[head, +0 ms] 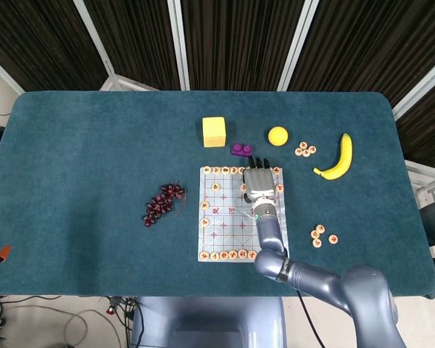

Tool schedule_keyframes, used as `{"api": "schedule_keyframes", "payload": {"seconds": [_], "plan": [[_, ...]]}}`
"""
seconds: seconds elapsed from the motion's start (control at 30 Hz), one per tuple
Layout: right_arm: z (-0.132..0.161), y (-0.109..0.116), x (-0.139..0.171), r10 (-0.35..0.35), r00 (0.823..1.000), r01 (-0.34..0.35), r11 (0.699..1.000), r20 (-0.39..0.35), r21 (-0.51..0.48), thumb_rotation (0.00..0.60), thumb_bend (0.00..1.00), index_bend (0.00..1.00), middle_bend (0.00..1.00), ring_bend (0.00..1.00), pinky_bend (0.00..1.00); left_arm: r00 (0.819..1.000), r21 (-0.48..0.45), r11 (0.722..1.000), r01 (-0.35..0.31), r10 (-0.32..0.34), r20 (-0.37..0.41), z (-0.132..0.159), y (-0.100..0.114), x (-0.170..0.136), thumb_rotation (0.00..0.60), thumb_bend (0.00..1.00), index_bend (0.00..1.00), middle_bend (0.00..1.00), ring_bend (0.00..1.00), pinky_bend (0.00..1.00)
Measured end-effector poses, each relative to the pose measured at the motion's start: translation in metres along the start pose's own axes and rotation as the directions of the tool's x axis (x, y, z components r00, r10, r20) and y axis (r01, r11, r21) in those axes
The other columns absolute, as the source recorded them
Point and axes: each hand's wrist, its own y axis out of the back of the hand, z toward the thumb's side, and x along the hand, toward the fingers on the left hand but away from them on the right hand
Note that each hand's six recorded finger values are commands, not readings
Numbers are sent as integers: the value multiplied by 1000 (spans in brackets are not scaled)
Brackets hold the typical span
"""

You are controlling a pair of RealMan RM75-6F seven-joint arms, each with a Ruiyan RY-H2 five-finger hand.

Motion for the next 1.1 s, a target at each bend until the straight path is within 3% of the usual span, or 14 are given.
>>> {"api": "schedule_keyframes", "payload": {"seconds": [1.1], "plan": [[4, -1, -6, 4, 1000, -4, 1000, 8, -17, 600, 374, 482, 0, 0, 23, 1000, 4, 1000, 2, -2, -3, 0, -2, 2, 600, 26, 25, 0, 0, 41]]}}
